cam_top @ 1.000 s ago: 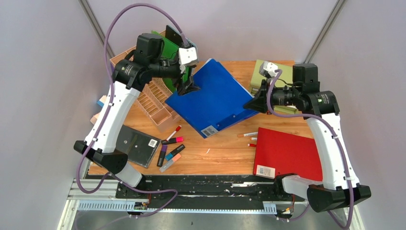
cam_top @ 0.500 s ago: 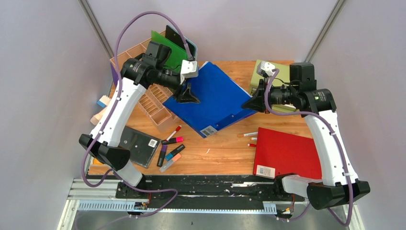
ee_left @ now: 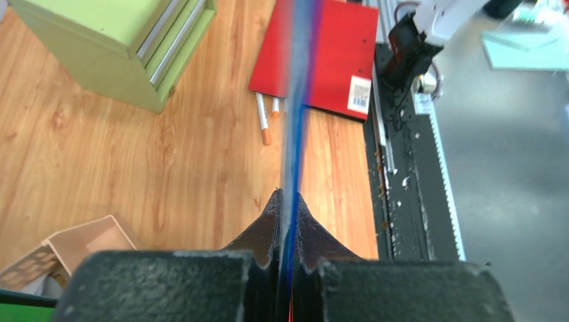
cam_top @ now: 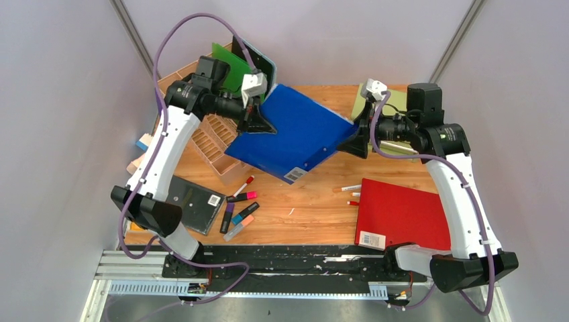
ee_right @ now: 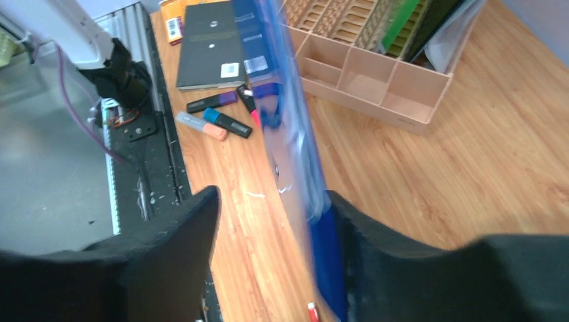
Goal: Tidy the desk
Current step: Place the folder in the storage box.
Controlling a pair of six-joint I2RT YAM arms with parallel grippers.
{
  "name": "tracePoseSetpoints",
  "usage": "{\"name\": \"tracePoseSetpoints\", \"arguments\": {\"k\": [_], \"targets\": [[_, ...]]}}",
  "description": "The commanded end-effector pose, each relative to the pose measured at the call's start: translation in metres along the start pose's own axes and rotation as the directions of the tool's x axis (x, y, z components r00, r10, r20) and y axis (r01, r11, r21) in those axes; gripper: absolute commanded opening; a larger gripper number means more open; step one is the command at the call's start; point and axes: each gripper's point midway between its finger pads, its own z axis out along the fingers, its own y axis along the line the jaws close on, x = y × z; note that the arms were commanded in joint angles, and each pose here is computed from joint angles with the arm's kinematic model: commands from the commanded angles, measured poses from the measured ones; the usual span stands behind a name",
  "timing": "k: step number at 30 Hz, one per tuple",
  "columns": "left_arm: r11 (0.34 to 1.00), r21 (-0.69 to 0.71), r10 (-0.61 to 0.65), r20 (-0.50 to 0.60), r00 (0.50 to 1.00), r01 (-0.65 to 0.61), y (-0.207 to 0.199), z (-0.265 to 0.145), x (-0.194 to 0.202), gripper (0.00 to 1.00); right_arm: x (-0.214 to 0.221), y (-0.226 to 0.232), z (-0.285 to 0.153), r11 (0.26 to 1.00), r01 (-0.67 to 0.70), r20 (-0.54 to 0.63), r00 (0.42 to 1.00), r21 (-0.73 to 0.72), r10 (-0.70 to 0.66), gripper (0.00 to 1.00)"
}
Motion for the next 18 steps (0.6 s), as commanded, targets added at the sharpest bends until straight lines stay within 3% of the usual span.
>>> {"name": "tracePoseSetpoints", "arguments": {"k": [1, 3, 5, 7, 8, 9, 10, 18], "targets": [[0.998, 0.021, -0.057, 0.184, 0.981, 0.054, 0.001, -0.033, -0.032, 0.0, -0.027, -0.015, -0.004, 0.995, 0.038, 0.059, 0.997, 0.089, -0.044, 0.69], [0.995, 0.032, -0.097, 0.24, 0.966, 0.092, 0.003, -0.048, -0.038, 0.0, -0.034, -0.02, -0.007, 0.993, 0.028, 0.08, 0.996, 0.115, -0.037, 0.8], [0.987, 0.064, -0.159, 0.287, 0.945, 0.147, 0.004, -0.06, -0.042, 0.0, -0.039, -0.026, -0.01, 0.991, 0.015, 0.109, 0.994, 0.133, -0.029, 0.81], [1.0, 0.027, -0.022, 0.333, 0.943, 0.014, 0.013, -0.074, -0.058, 0.0, -0.043, -0.031, -0.011, 0.991, 0.005, 0.138, 0.99, 0.137, -0.024, 0.82], [0.991, 0.064, -0.129, 0.333, 0.934, 0.114, 0.007, -0.076, -0.059, 0.0, -0.044, -0.033, -0.01, 0.991, 0.004, 0.149, 0.989, 0.133, -0.023, 0.82], [1.0, 0.025, -0.022, 0.348, 0.937, 0.014, 0.009, -0.079, -0.059, 0.0, -0.045, -0.034, -0.008, 0.993, 0.003, 0.157, 0.987, 0.119, -0.022, 0.82], [0.994, 0.058, -0.105, 0.345, 0.933, 0.09, 0.003, -0.08, -0.059, 0.0, -0.045, -0.035, -0.005, 0.995, -0.005, 0.165, 0.986, 0.102, -0.012, 0.82], [0.989, 0.065, -0.15, 0.353, 0.923, 0.136, 0.006, -0.077, -0.053, 0.0, -0.054, -0.042, 0.019, 0.997, -0.044, 0.223, 0.973, -0.064, 0.057, 0.81]]}}
